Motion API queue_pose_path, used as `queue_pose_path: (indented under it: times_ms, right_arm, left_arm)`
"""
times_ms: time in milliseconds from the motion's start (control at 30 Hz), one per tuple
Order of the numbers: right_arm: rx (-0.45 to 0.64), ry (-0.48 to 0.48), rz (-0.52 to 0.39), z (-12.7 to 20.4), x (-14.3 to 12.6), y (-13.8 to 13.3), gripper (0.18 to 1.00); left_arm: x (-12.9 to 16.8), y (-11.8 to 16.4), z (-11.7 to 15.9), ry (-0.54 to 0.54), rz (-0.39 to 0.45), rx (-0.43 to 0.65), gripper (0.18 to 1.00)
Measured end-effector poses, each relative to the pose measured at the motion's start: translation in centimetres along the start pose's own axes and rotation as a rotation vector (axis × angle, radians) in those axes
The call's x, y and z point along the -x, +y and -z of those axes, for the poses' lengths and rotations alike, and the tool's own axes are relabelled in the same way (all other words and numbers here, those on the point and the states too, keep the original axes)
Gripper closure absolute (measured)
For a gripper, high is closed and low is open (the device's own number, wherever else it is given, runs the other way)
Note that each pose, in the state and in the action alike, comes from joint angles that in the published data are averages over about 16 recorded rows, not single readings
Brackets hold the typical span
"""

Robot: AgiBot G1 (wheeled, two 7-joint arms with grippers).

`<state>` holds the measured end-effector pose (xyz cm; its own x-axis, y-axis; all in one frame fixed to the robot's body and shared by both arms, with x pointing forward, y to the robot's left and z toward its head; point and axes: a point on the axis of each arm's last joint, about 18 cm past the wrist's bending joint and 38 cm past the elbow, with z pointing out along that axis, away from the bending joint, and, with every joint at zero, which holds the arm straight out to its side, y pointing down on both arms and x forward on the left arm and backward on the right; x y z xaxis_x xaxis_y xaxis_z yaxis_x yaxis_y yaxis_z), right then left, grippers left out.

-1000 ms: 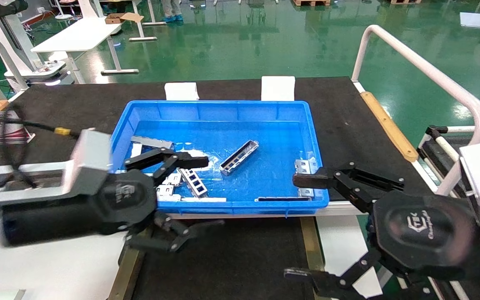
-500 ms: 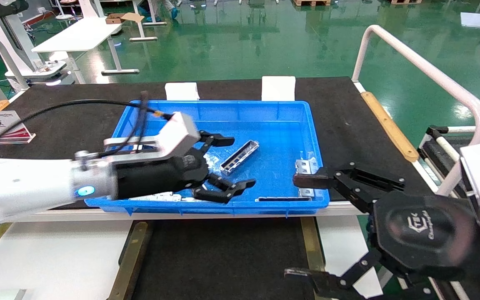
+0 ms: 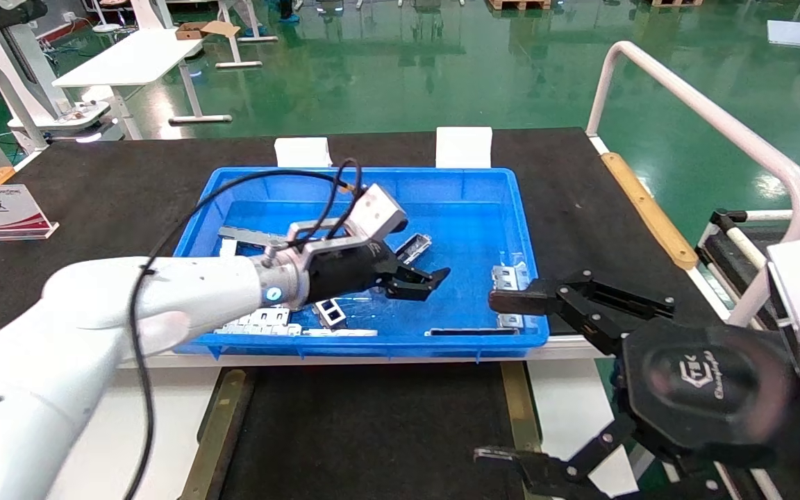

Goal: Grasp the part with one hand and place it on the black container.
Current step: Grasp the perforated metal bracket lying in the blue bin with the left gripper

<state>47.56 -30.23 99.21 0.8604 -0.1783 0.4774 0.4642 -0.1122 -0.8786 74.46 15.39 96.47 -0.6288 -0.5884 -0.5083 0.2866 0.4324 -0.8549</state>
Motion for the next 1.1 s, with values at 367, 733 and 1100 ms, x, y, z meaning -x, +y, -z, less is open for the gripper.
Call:
queue_pose_path:
  times_ms: [367, 733, 1100]
  right_arm:
    - [0.0, 0.0, 0.0, 0.0, 0.0, 0.0, 0.178]
    - [0.0, 0.0, 0.0, 0.0, 0.0, 0.0, 0.193]
    - [0.0, 0.0, 0.0, 0.0, 0.0, 0.0, 0.279]
  left_arm:
    - [0.1, 2.3, -1.8, -0.09, 0.029, 0.074, 0.184]
    - [-0.2, 3.2, -2.5, -0.136, 0.062, 0.097, 0.2]
    - [-0.5, 3.9, -2.8, -0.158, 0.086, 0.113, 0.299]
